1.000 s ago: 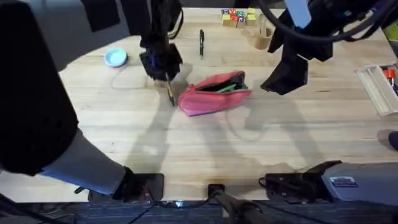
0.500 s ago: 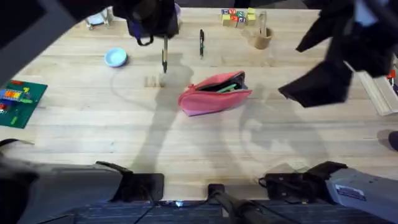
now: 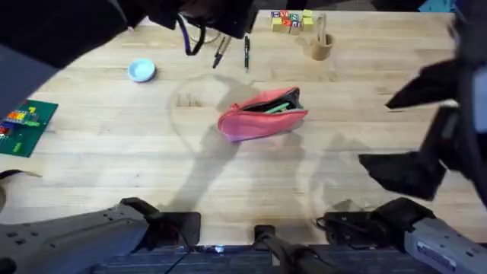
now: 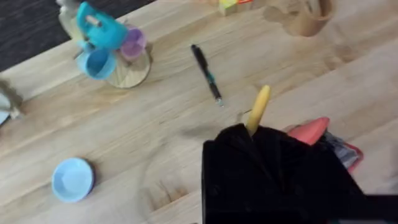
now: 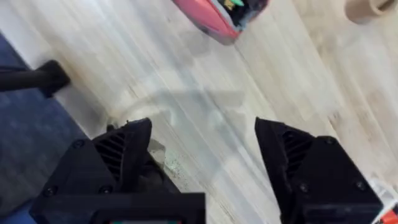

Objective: Unzip the bag, pick up the pens from the table one at a time and place them inside, then zip the bag closed.

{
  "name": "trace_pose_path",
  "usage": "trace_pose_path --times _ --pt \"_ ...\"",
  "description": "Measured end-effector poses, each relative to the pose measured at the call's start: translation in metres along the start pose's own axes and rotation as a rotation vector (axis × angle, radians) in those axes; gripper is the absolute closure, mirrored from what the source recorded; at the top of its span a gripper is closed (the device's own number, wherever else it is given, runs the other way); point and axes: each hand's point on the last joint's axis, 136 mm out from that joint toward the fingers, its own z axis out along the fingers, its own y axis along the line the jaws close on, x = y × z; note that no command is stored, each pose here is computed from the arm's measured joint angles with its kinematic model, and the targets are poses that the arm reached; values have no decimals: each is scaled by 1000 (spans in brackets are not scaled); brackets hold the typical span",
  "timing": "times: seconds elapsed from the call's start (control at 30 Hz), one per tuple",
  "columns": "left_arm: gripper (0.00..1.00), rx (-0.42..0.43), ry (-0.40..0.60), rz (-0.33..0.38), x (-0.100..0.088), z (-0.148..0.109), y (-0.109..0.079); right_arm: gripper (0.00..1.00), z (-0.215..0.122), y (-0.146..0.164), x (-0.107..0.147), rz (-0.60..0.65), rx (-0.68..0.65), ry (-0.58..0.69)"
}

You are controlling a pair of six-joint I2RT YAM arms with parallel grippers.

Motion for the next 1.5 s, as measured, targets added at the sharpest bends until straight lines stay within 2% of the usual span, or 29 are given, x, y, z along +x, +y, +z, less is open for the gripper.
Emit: trace_pose_path --times 0.13,0.27,0.43,0.67,1.0,1.13,1.27,1.5 --pt "958 88 -6 71 -1 -2 -23 5 1 5 14 43 55 -49" --pt "958 158 -10 119 0 -4 -41 5 10 13 29 80 52 -44" --pt "958 226 17 168 7 5 -57 6 14 19 27 96 19 -72" --pt "958 371 94 290 29 38 -95 6 14 19 20 99 12 -103" --pt "958 500 239 354 72 72 -138 6 13 20 19 98 10 -108" --pt "958 517 291 366 87 79 -146 6 13 19 18 97 13 -113" --pt "958 519 311 368 92 79 -147 6 13 17 15 95 19 -124" --pt "958 456 394 380 110 80 -133 5 13 17 15 95 19 -124"
